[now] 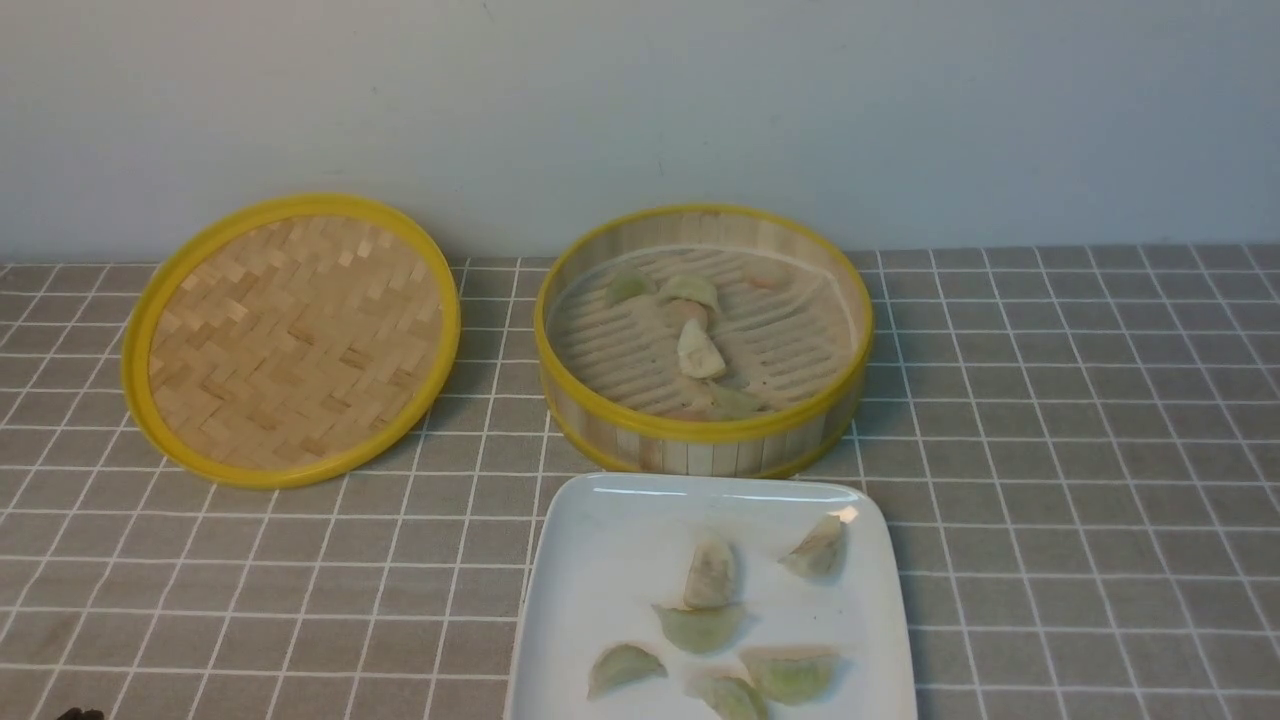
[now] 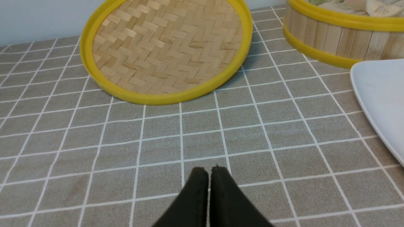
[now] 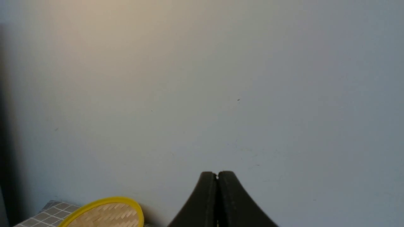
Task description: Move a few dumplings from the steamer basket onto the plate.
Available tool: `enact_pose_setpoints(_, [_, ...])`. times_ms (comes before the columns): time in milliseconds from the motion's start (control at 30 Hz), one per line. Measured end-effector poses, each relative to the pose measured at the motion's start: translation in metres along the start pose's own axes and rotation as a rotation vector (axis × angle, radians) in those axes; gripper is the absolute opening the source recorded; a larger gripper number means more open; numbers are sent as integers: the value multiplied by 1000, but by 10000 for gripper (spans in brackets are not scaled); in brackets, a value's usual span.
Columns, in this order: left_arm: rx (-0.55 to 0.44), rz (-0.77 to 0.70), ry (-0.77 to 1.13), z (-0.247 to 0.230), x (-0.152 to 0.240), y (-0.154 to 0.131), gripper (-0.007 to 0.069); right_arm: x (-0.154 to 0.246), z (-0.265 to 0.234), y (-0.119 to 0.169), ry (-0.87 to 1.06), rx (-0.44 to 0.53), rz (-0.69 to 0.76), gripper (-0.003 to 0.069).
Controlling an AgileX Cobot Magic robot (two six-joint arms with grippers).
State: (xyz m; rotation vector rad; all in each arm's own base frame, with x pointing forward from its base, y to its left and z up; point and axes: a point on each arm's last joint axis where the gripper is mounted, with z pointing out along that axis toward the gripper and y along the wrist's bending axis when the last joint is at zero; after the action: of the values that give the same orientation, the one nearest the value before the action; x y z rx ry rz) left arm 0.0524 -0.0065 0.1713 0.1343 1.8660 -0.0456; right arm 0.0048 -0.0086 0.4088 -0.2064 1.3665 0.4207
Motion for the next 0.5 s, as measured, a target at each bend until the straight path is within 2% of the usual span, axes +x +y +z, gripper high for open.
enact_pose_setpoints(133, [0,0,1,0,0,0,-5,21,5,0,41,-4,36,-15])
enact_pose_setpoints(200, [0,0,1,0,0,0,-5,41,8,-1,60,36,37,-15])
enact_pose_setpoints(333, [0,0,1,0,0,0,-5,91,17,-9,112,179,4,-15])
enact_pose_setpoints(367, [0,0,1,0,0,0,-5,94,17,-10,115,188,2,-15])
enact_pose_setpoints(400, [0,0,1,0,0,0,-5,118,18,-16,144,271,-13,-15])
enact_pose_setpoints(433, [0,0,1,0,0,0,-5,134,18,-20,163,314,-19,-15])
enact_pose_setpoints(467, [0,0,1,0,0,0,-5,137,18,-21,168,314,-18,-15])
enact_pose_setpoints(500, [0,0,1,0,0,0,-5,159,16,-27,196,375,-26,-15])
